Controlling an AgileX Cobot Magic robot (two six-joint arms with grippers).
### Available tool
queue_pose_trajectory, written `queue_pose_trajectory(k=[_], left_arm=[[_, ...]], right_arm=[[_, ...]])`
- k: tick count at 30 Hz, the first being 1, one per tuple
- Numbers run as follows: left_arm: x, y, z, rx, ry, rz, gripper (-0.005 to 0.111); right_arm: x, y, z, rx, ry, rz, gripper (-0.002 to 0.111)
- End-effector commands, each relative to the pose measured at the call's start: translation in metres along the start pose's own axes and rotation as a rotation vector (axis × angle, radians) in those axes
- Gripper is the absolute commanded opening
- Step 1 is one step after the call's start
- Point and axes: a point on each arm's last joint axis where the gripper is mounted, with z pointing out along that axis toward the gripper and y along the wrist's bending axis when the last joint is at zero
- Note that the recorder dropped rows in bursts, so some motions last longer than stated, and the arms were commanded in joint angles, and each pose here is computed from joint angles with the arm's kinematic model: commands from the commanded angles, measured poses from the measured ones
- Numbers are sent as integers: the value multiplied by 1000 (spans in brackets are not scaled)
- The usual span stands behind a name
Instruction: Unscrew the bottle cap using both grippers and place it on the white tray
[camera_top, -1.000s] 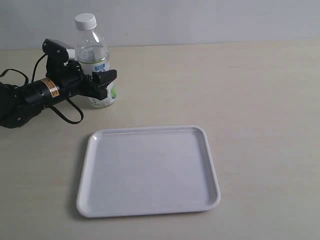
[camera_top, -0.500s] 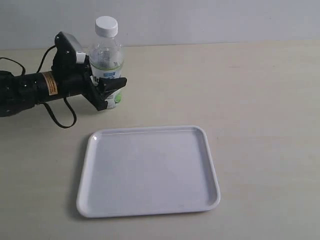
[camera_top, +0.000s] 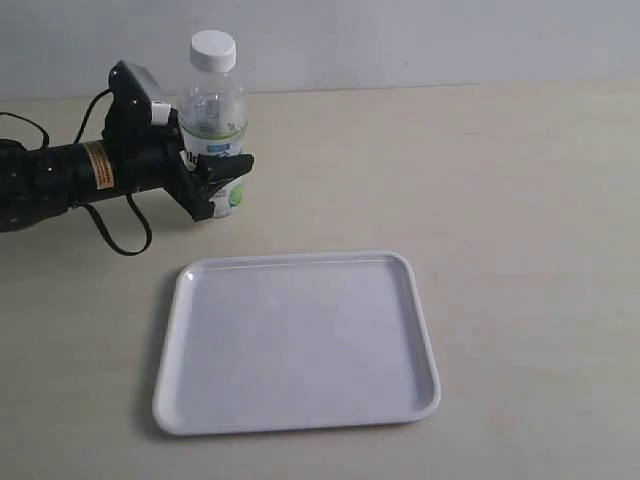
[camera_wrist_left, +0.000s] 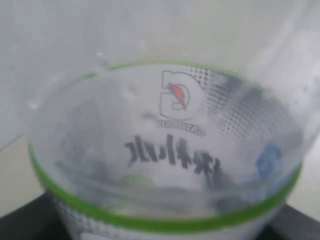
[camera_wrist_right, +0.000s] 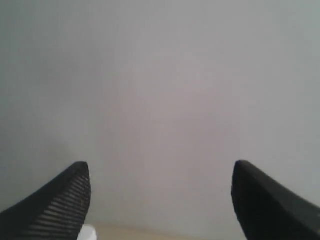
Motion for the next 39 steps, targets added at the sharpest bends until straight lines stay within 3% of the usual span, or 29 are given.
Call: queue_pose_trajectory(k=[1, 6, 9, 11, 14, 16, 18, 19, 21, 22, 23, 24, 26, 27, 28, 29, 31, 35, 39], left_arm=[[-9, 1, -1, 5, -32, 14, 0], [-8, 0, -1, 10, -29, 41, 0], [-8, 0, -1, 8, -23, 41, 0], [-8, 0, -1, 8, -23, 41, 0], [-8, 0, -1, 8, -23, 41, 0], [-8, 0, -1, 8, -21, 43, 0], [-7, 0, -1, 6, -16, 66, 0], [-6, 1, -1, 4, -9, 70, 0], [-5, 0, -1, 15, 8, 91, 0], [-4, -1, -1, 20, 15, 108, 0], [-3, -1, -1, 21, 26, 116, 0], [-3, -1, -1, 21, 26, 120, 0], [-3, -1, -1, 22, 28, 133, 0], [-3, -1, -1, 22, 28, 133, 0], [-3, -1, 0, 25, 28, 135, 0], [-3, -3, 1, 34, 28, 139, 0], [-4, -4, 1, 39, 28, 142, 0], [-3, -6, 1, 62, 33, 158, 0], [-3, -6, 1, 64, 33, 161, 0]], right_arm=[[6, -23, 80, -49, 347, 100, 73], [24, -23, 140, -305, 517, 271, 73], [41, -32, 164, -343, 544, 195, 73], [52, -42, 173, -346, 524, 22, 73], [65, -63, 182, -259, 481, -400, 73], [70, -84, 181, -112, 497, -738, 73], [68, -106, 177, 91, 555, -937, 74], [68, -115, 174, 200, 584, -956, 75], [68, -127, 167, 356, 617, -929, 75], [70, -131, 163, 429, 624, -841, 75], [75, -136, 157, 535, 645, -613, 71], [79, -138, 153, 573, 690, -548, 69], [95, -131, 143, 561, 949, -501, 68], [104, -122, 138, 511, 1126, -372, 68], [107, -113, 140, 460, 1162, -254, 68], [106, -91, 147, 316, 1185, -105, 69], [102, -48, 162, 77, 1151, 29, 69], [99, 23, 181, -191, 1075, 35, 69], [99, 67, 200, -292, 1014, -32, 69]])
